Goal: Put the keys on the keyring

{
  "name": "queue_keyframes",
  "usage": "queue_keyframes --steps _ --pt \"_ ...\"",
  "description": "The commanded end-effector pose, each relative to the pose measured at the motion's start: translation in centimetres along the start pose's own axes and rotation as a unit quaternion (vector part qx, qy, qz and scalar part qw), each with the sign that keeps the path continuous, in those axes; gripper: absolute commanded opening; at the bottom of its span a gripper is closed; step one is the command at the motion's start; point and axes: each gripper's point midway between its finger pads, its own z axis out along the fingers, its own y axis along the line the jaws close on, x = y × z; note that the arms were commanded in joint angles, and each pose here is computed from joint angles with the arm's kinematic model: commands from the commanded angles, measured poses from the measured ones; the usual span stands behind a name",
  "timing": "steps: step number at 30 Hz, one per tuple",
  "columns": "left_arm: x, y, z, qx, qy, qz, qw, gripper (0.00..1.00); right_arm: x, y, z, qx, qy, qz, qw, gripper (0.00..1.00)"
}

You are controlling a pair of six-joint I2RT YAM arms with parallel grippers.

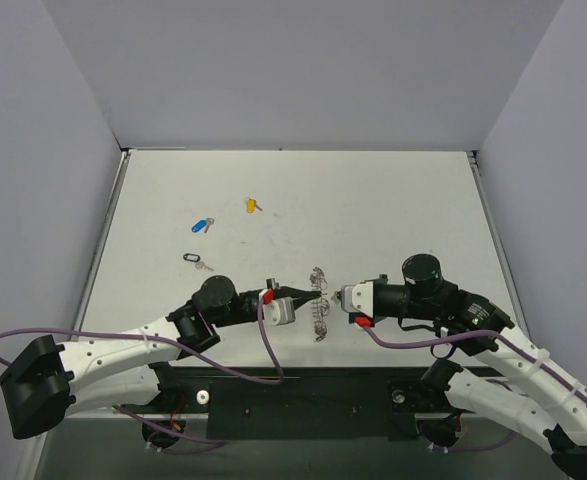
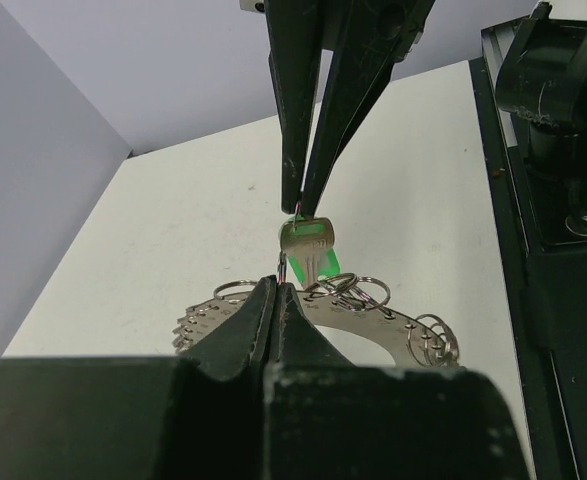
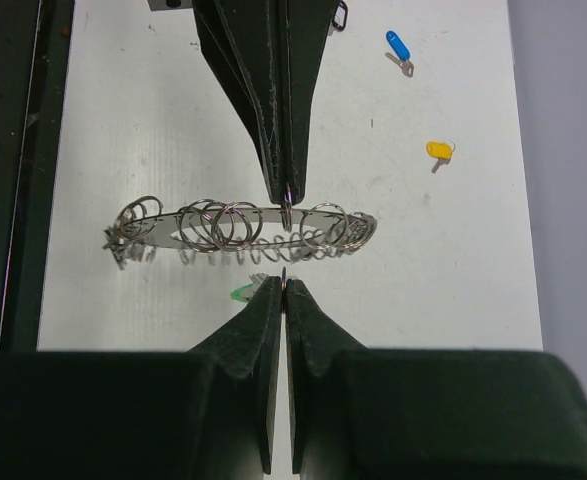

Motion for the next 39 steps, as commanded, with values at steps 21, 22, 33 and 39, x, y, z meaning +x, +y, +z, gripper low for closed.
queue_keyframes --steps 21,22,33,39 --pt "-2.64 0.75 0.5 -0.031 -0.042 0.014 0.999 0.0 -1.58 -0.43 0.98 0.011 -0.024 -0.009 1.0 0.0" --pt "-2.62 0.71 0.51 -0.031 -0.041 0.014 0.999 0.0 -1.6 -0.41 0.99 0.011 -0.025 -0.009 1.0 0.0" --pt "-2.42 0.7 0.6 -0.034 -0.036 0.015 0.999 0.0 -1.76 -0.11 1.03 0.005 -0.027 -0.01 1.0 0.0" --pt "-2.35 0.75 0.56 -0.037 -0.034 0.016 0.999 0.0 -1.7 -0.08 0.92 0.005 -0.025 -0.01 1.0 0.0"
